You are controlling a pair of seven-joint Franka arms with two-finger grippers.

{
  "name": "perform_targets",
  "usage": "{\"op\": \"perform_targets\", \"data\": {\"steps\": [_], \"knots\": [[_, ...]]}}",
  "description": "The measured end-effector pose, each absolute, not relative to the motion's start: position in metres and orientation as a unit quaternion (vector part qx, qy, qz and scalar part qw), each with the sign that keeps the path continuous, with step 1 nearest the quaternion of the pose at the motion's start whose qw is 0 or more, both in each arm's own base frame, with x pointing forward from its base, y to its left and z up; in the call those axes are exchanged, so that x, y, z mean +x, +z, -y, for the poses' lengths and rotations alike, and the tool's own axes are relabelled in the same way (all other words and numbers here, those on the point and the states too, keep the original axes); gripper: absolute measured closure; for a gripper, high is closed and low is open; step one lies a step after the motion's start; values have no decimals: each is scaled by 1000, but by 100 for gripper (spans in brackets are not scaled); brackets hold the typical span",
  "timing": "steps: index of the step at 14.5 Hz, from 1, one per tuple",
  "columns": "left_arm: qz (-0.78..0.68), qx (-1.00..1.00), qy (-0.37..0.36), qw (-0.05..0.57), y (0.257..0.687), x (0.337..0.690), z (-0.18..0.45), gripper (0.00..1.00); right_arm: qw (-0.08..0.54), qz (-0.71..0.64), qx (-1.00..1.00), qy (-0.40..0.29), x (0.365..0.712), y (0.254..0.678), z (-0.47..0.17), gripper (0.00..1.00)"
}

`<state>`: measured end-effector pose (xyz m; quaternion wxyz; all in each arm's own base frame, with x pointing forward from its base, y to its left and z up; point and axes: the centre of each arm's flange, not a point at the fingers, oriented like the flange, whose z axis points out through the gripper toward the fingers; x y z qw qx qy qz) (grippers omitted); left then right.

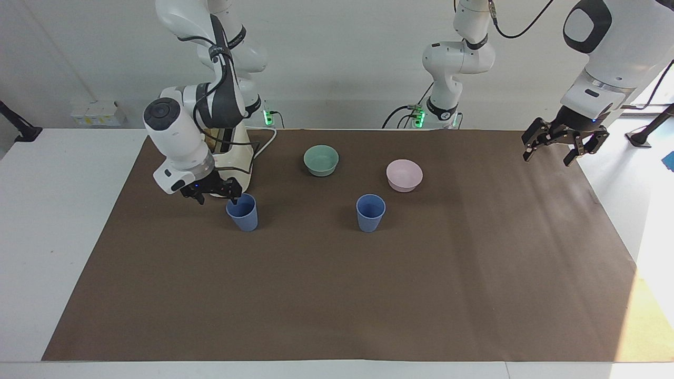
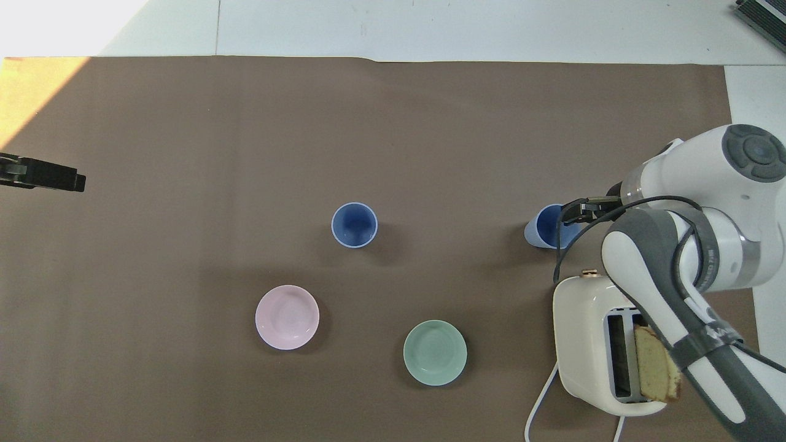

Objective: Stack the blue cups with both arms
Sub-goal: 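Grasp the other blue cup with the right gripper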

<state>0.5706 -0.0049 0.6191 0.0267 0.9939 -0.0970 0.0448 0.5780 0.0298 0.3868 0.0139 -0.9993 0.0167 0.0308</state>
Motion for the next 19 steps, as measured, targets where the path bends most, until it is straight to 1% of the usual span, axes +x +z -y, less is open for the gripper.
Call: {"op": "perform_targets", "data": {"steps": [3,4,5,6,8,9,13,14,16,19], "knots": [[98,994,43,26,621,573,6,0,18,-17,-999,39,578,363,-31,0],[98,994,41,26,621,573,6,0,18,-15,-999,41,578,361,-32,7],[98,994,37,24,620,572,5,0,17,-11,-999,41,577,361,-37,7],[98,995,29,21,619,570,4,0,17,-4,-999,41,576,361,-45,14],[98,995,16,16,618,567,2,0,17,4,-999,42,575,361,-57,36],[98,995,13,15,619,565,1,0,16,5,-999,42,575,361,-59,50],[95,995,10,15,630,554,-3,0,15,2,-998,53,577,369,-57,91],[94,995,12,15,632,553,-4,0,16,1,-998,56,580,376,-57,96],[89,996,14,15,635,552,-10,0,16,-13,-998,56,588,400,-60,96],[83,996,18,14,638,551,-16,0,15,-59,-997,50,600,465,-87,96]]}}
